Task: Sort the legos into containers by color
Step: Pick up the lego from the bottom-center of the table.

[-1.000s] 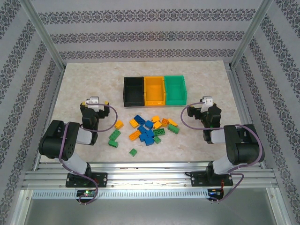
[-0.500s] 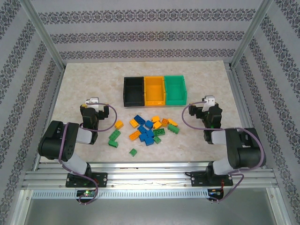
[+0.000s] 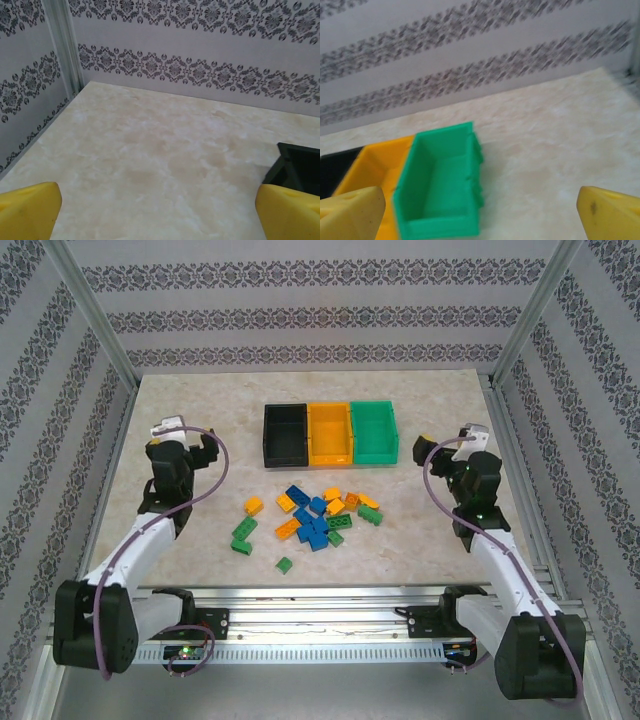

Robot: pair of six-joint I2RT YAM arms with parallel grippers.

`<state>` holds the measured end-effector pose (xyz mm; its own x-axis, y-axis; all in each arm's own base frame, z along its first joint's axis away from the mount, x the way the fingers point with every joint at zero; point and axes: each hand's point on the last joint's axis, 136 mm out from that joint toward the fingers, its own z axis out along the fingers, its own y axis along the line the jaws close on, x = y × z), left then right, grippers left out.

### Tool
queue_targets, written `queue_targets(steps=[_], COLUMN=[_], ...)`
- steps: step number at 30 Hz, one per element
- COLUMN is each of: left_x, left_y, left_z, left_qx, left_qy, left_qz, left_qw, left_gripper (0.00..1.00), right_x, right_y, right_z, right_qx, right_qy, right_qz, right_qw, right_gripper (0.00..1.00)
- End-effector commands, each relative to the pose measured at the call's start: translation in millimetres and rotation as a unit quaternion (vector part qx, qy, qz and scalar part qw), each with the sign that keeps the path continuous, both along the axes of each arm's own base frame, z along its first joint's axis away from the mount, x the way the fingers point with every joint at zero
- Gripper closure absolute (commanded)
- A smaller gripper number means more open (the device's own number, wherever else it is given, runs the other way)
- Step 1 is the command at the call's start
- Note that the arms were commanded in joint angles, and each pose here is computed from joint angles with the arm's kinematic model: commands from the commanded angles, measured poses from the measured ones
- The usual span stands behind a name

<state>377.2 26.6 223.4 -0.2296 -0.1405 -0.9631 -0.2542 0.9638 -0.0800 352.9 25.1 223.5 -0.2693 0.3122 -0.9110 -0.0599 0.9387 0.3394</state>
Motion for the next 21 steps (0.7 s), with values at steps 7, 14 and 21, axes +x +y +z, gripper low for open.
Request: queue_targets(steps=[7,14,21], left_x=[-53.0,-75.3,-86.2], left_y=[-18.0,-25.0,-55.2], left_z=[-26.9,-24.1,-32.6], left_qx=[-0.055,-0.134,-0.226], left_qy=[0.099,0.121,0.207], left_qz=[-0.050,-0.041,-0.100], left_qw=[0.992,0.983,0.947], left_gripper=[0.01,0.01,0.01], right_x=[-56.5,-97.5,-106.6], right_y=[64.4,87.8,98.5], right_z=[-89.7,-137.0,-159.5], right_qx=[0.142,-0.011,-0.059], right_qy=[0.236,0.355,0.404], right_qz=[0.111,0.126,0.133], right_qw=[0.955,0.926,0.903], right_gripper=[0.02,0.02,0.05])
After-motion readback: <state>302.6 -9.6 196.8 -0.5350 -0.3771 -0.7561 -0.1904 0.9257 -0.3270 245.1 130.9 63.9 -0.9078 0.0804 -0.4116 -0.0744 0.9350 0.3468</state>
